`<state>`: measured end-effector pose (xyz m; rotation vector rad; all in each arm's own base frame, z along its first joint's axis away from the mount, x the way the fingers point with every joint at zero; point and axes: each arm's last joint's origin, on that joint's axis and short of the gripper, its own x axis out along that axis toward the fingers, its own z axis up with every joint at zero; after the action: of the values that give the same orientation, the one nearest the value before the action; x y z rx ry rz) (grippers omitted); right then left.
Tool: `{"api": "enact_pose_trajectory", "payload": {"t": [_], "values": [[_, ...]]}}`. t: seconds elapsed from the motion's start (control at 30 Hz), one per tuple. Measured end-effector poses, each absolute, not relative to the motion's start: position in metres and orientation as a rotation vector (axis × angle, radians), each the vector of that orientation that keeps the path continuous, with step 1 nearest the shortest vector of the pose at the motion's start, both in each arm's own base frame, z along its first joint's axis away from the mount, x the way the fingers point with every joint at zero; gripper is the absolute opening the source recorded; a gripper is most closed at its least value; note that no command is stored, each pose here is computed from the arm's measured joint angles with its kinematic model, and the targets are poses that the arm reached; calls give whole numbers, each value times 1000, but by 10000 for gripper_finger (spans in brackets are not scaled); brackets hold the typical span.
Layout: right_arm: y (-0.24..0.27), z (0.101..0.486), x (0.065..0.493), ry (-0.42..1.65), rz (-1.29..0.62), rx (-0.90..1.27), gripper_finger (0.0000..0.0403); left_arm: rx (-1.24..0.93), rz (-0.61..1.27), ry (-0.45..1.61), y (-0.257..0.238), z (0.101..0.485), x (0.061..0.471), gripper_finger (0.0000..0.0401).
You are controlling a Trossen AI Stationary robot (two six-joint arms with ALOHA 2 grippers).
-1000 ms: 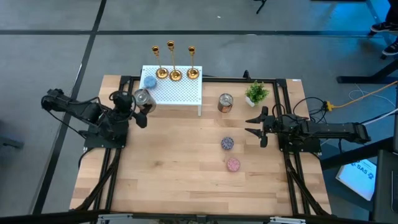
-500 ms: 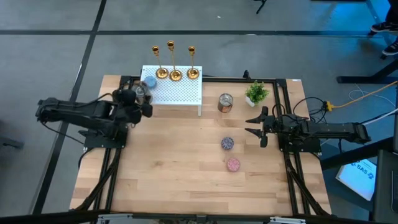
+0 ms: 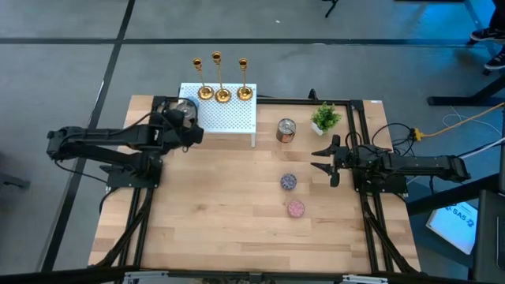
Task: Pick & Place candle stick holders
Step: Put the left candle tin on the shelf
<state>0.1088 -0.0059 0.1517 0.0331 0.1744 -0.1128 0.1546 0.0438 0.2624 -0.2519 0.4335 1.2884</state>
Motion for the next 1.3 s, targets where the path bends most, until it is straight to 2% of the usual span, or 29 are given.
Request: {"api": "enact_pose_trajectory", "payload": {"t": [0.53,0.83,1.3], "values": [[-6,152,109,175,-113,33,186,-266,1389,432,57,256,160,365],[-6,152,109,174,-113,33,186,-294,1383,421,58,256,160,368],[-6,152,109,175,-113,33,185,-284,1382,428,58,257,159,399]]}}
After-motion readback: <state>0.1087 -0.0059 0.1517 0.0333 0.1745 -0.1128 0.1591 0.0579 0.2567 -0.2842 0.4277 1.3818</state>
